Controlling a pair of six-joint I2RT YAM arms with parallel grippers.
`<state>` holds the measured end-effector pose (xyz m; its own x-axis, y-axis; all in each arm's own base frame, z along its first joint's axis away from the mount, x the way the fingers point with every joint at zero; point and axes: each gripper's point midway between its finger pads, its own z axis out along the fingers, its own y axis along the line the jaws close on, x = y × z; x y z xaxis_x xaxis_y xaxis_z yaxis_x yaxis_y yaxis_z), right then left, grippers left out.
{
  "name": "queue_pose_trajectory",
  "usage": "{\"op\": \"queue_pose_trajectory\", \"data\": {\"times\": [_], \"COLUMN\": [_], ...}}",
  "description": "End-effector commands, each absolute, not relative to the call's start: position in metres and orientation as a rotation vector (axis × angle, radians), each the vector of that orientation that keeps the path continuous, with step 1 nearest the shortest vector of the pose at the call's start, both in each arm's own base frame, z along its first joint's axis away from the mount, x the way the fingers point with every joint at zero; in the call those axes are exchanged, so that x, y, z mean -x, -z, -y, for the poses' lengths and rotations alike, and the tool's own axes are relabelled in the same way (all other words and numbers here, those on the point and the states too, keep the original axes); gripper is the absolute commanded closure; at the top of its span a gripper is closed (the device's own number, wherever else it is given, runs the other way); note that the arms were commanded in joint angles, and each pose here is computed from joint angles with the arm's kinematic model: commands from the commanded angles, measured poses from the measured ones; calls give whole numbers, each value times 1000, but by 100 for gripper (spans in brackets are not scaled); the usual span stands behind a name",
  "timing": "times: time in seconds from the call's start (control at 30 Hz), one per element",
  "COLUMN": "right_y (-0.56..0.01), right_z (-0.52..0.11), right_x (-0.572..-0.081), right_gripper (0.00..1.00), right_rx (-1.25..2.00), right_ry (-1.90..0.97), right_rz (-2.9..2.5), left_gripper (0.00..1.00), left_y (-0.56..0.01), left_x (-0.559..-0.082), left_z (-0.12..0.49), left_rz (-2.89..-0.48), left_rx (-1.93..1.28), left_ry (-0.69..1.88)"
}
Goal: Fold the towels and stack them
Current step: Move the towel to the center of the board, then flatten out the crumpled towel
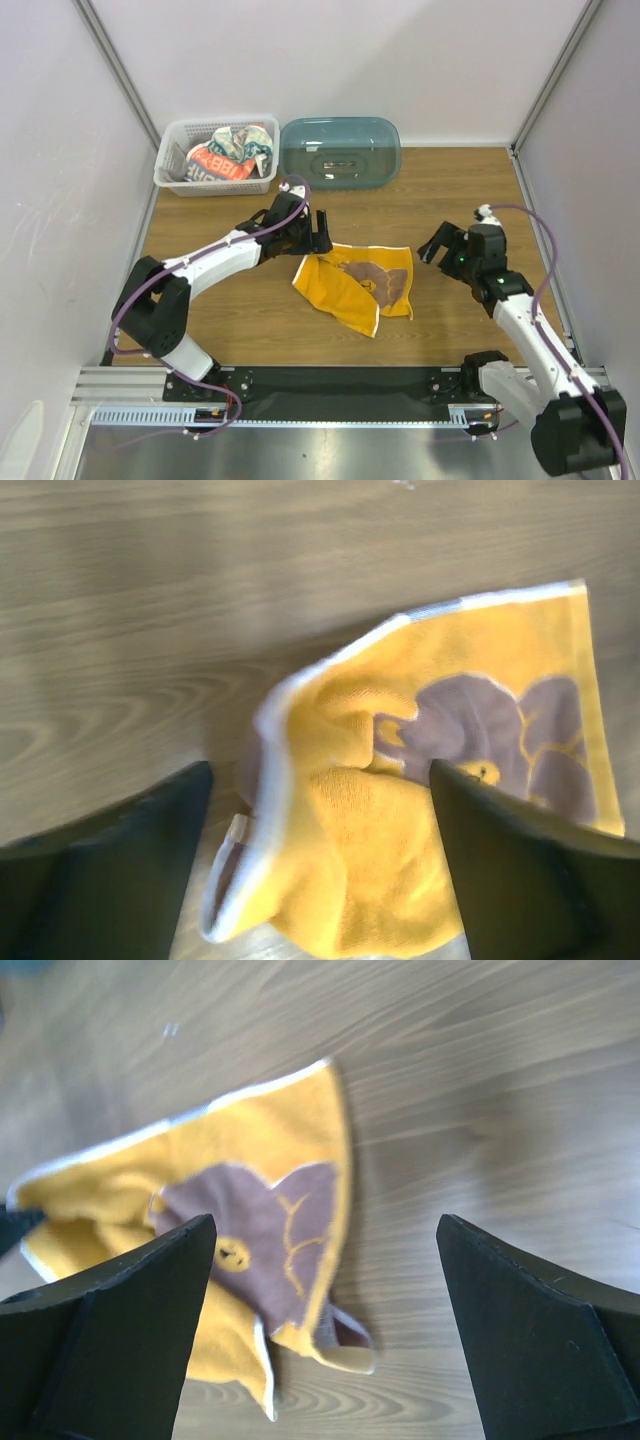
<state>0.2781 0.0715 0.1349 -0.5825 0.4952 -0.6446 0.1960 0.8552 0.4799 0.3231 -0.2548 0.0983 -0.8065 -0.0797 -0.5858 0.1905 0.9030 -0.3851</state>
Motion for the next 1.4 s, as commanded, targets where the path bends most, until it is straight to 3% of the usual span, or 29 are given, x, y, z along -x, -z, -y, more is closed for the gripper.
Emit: {"op": "queue_pose_trajectory", "data": {"times": [0.0, 0.37, 0.53, 0.67, 0.83, 1.07, 1.23, 1.37], "right_y": [-161, -130, -109, -99, -89, -76, -63, -58], "right_z": [-98, -146, -163, -175, -181, -180, -170, -168], "right_x": [-303, -329, -336, -340, -341, -346, -348, -349], "right_gripper": [2, 10, 30, 33, 33, 35, 40, 41], "right_rx": [-387, -279, -272, -275, -272, -312, -379, -388], "right_ry": [-534, -563, -569, -593, -582, -546, -475, -455], "right_rz": [-2115, -2245, -2313, -2318, -2348, -2348, -2362, -2370], "left_gripper": [1, 0, 5, 7, 25, 29, 50, 51], "left_y": [-120, -92, -69, -57, -61, -69, -66, -62], "left_x": [-341, -262, -249, -246, -256, -262, -270, -272], "left_z": [235, 198, 188, 189, 188, 194, 202, 207], "left_rz": [-2408, -2384, -2368, -2351, -2215, -2121, -2140, -2164], "left_rx": [-15, 237, 261, 255, 182, 86, 38, 6], "left_ry": [434, 601, 612, 643, 666, 697, 685, 684]}}
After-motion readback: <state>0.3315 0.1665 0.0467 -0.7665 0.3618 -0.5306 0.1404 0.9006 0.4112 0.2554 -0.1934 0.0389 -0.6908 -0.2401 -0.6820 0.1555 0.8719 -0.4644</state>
